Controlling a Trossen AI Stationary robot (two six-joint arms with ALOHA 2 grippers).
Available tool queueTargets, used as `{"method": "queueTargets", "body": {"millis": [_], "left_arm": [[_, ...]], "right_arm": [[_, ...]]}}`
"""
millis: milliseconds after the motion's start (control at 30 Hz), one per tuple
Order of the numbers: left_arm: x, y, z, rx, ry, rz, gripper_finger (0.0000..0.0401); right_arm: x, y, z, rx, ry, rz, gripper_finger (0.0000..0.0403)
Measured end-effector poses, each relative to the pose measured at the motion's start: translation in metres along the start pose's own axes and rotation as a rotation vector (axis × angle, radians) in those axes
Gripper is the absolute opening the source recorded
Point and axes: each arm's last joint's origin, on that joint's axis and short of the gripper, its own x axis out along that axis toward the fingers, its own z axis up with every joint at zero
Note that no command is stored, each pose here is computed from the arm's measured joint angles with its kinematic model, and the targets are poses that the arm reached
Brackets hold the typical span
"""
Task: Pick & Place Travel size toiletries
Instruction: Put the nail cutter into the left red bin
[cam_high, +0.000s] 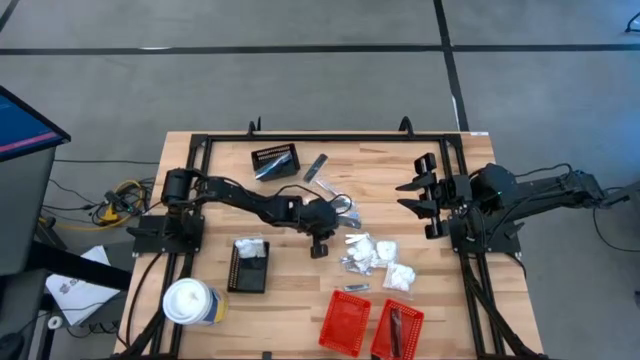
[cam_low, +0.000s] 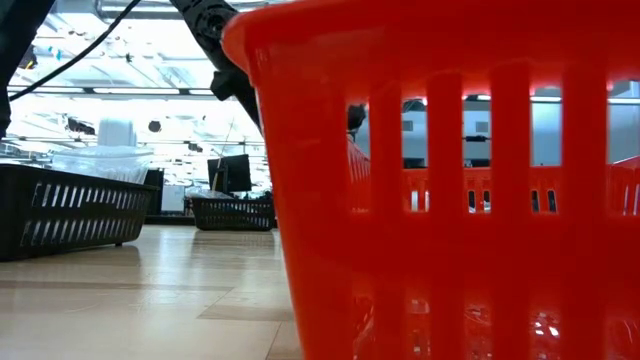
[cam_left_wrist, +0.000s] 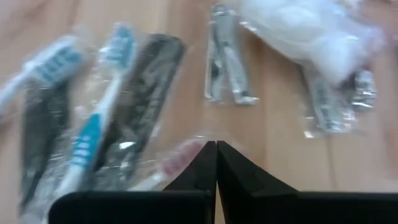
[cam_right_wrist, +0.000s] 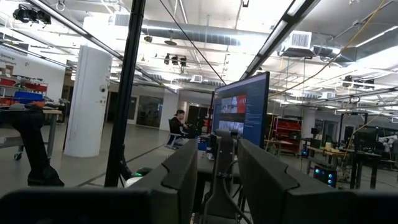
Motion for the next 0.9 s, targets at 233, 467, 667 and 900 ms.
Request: {"method": "queueTargets", "body": {"millis": [233,467,667,900], "left_arm": [[0.0,0.014,0.001,-0.009,-0.006,0.128,0.0001],[0.0,0.047,0.0,-0.089,0.006,0.092,0.0001],[0.001,0.035,0.0,-0.066,0.012,0.012,0.0001],[0.001,0.031,-0.001,-0.056,0.017,0.029,0.0001]], "right_arm": [[0.0,0.0,0.0,0.0,0.0,0.0,0.0108],[0.0,0.0,0.0,0.0,0.0,0.0,0.0108],[0.0,0.0,-0.001,-0.001,0.007,0.001,0.0108],[0.0,0.0,-0.001,0.0,0.011,0.001,0.0108]]}}
